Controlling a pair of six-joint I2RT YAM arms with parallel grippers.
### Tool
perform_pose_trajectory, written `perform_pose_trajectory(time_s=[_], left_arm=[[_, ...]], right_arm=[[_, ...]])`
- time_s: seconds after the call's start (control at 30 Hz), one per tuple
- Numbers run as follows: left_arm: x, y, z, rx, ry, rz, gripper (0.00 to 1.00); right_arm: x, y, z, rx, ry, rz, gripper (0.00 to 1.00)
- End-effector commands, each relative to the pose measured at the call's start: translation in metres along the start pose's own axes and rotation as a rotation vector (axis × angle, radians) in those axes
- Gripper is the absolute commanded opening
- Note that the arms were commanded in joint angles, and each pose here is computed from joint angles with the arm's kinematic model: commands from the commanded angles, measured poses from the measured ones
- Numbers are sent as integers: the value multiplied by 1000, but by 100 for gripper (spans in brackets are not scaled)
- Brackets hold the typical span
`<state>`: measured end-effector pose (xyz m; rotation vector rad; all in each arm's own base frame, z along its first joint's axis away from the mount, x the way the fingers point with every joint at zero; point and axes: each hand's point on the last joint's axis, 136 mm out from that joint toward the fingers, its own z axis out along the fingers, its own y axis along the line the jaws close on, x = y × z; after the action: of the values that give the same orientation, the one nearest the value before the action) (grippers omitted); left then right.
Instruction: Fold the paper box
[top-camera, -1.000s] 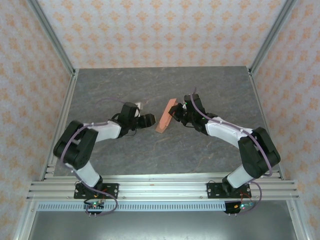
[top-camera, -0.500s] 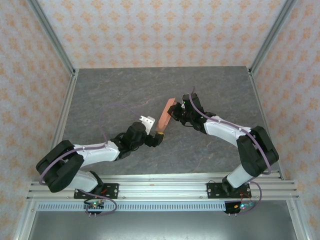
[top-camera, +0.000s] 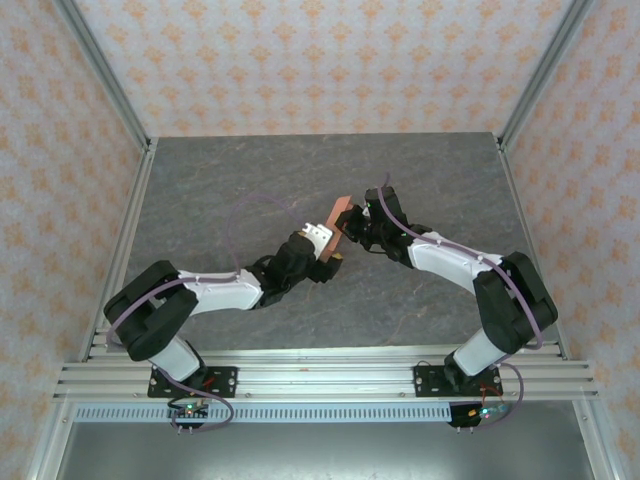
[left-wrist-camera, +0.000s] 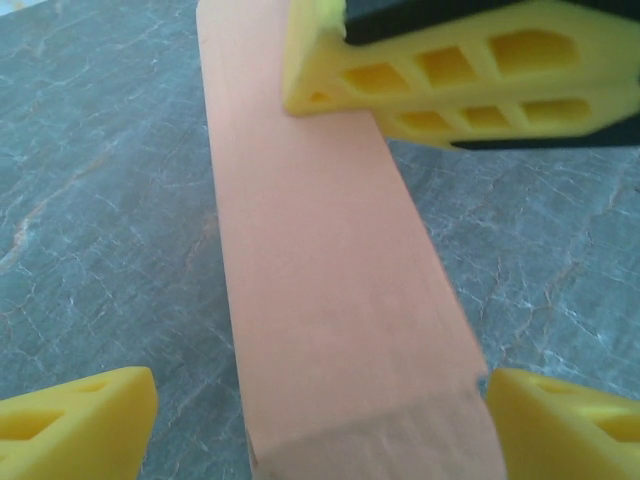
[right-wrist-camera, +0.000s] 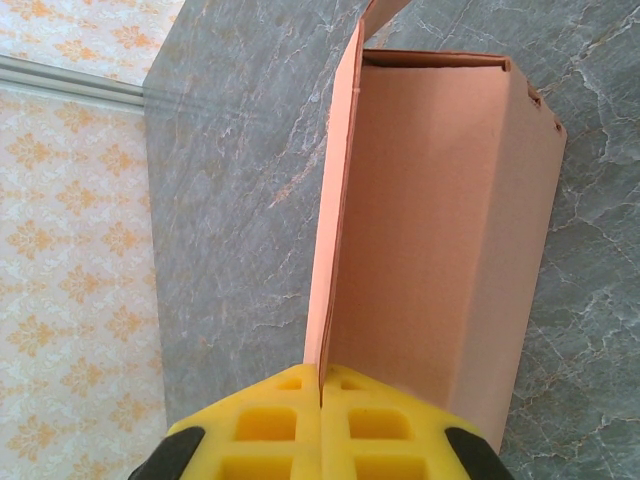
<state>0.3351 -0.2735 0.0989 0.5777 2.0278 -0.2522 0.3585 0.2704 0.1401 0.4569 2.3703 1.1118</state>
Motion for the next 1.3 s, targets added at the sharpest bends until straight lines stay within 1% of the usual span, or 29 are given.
perform_pose_trajectory(time_s=[0.0,0.07,0.3,0.4,0.43,0.53,0.7,0.87,0.97,1.07,1.13,1.17,1.27], left_arm=[[-11,8,4,-62,-27,18,82],[-10,8,6,-65,-23,19,79],[-9,6,7,-54,-28,15,60],[-9,4,6,-38,-30,22,54],[-9,3,6,-30,-30,23,51],[-10,4,5,-16,-32,21,49],[-12,11,1,6,-43,0,47],[-18,23,-7,35,-59,-37,46],[-23,24,-12,96,-58,-29,43],[-28,20,-19,181,-56,-4,41],[-33,16,-21,246,-42,15,40],[-36,15,-21,266,-39,23,40],[-43,12,-22,336,-18,62,38]], right_arm=[[3,-17,2,75,-3,1,4],[3,-18,3,75,0,1,4],[2,-17,1,74,-7,-2,4],[2,-15,0,72,-9,-3,5],[1,-14,-1,67,-12,-6,7],[-4,-6,-8,53,-30,-28,17],[-17,6,-30,53,-73,-79,33],[-40,2,-66,89,-163,-135,42],[-54,5,-84,82,-186,-231,47],[-59,14,-90,101,-140,-462,52],[-63,17,-90,118,-108,-619,53],[-66,18,-91,120,-111,-669,54],[-76,27,-96,59,-134,-821,54]])
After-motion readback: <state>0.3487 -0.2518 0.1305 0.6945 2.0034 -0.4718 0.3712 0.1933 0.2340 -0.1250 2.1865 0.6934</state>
